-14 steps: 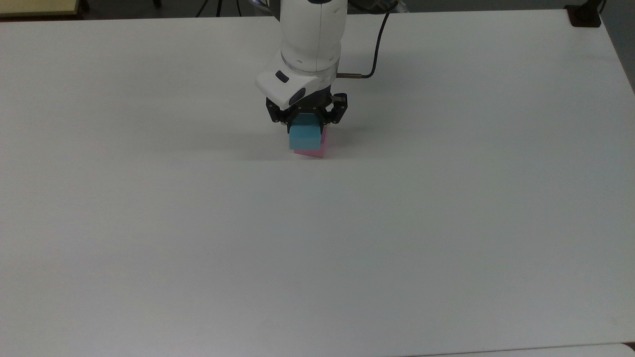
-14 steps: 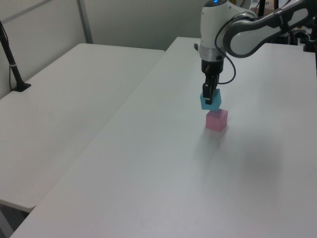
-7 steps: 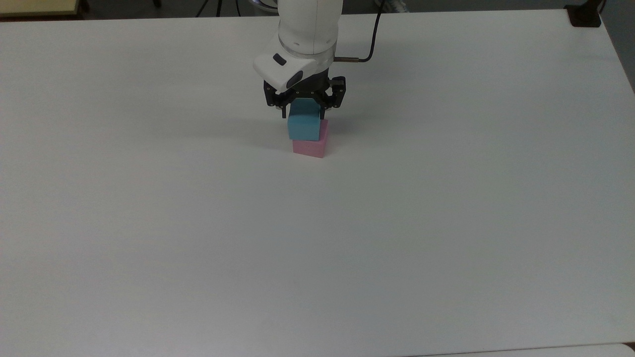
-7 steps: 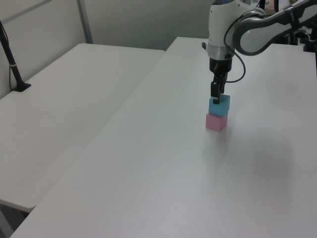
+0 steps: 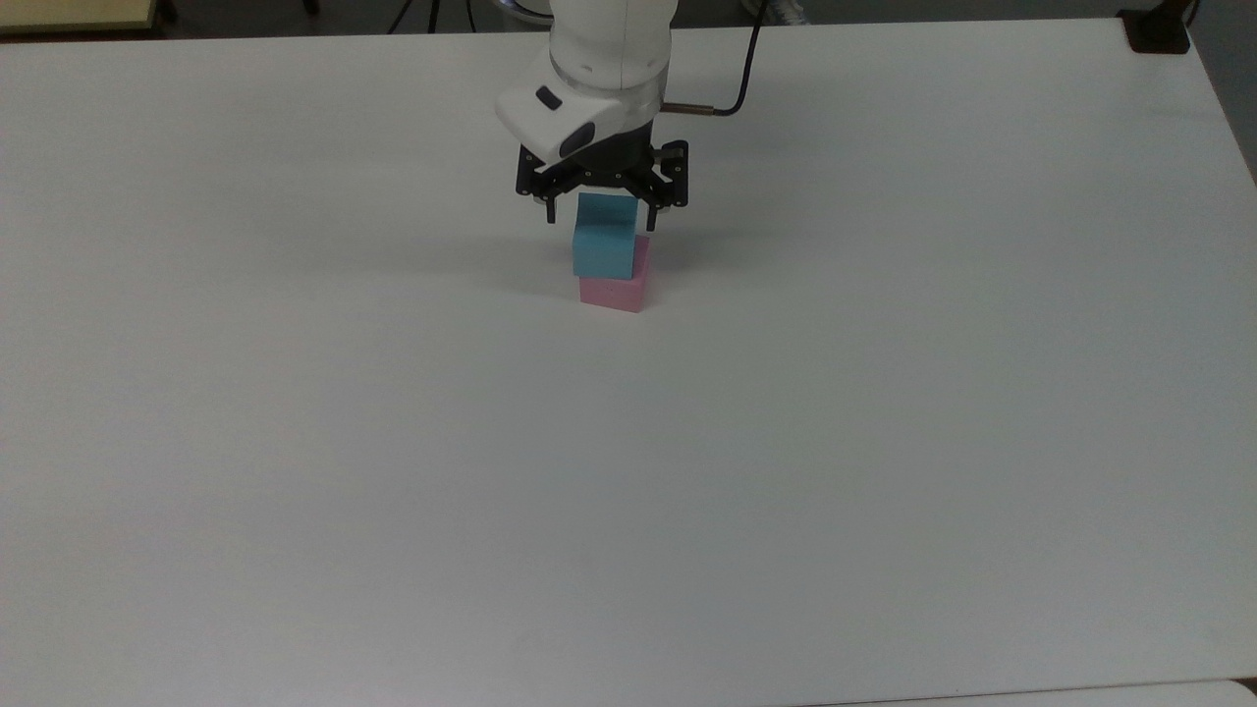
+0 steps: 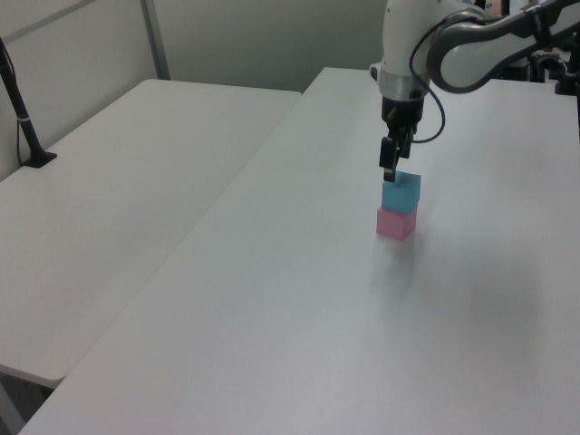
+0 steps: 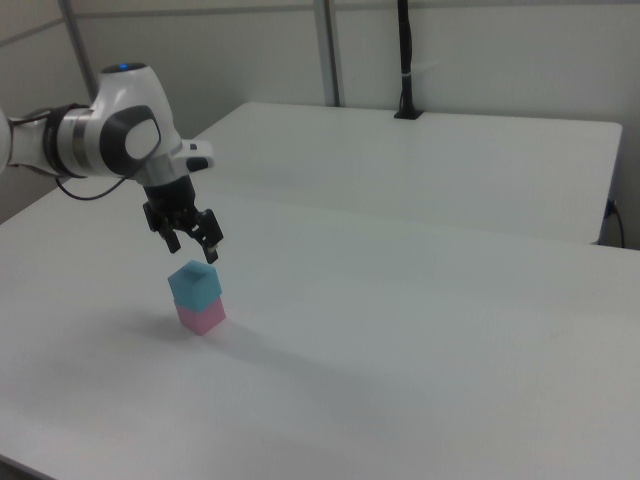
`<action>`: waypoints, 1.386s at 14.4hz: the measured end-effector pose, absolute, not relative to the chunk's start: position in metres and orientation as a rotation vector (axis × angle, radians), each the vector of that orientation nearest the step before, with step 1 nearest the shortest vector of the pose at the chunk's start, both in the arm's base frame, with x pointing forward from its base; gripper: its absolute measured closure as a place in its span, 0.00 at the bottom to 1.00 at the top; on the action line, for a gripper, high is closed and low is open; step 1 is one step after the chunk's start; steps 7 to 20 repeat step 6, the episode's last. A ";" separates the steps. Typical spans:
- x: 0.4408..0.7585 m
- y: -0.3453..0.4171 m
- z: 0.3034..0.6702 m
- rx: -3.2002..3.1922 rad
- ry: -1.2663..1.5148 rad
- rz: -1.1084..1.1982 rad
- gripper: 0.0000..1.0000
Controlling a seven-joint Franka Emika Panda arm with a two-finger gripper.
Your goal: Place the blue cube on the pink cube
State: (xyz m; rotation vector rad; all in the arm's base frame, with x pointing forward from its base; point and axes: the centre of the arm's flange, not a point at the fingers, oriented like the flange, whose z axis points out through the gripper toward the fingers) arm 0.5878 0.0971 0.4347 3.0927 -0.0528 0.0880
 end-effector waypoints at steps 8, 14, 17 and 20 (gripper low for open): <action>0.561 0.078 0.539 3.092 -0.126 0.084 0.00; 0.561 0.078 0.539 3.092 -0.126 0.084 0.00; 0.561 0.078 0.539 3.092 -0.126 0.084 0.00; 0.561 0.078 0.539 3.092 -0.126 0.084 0.00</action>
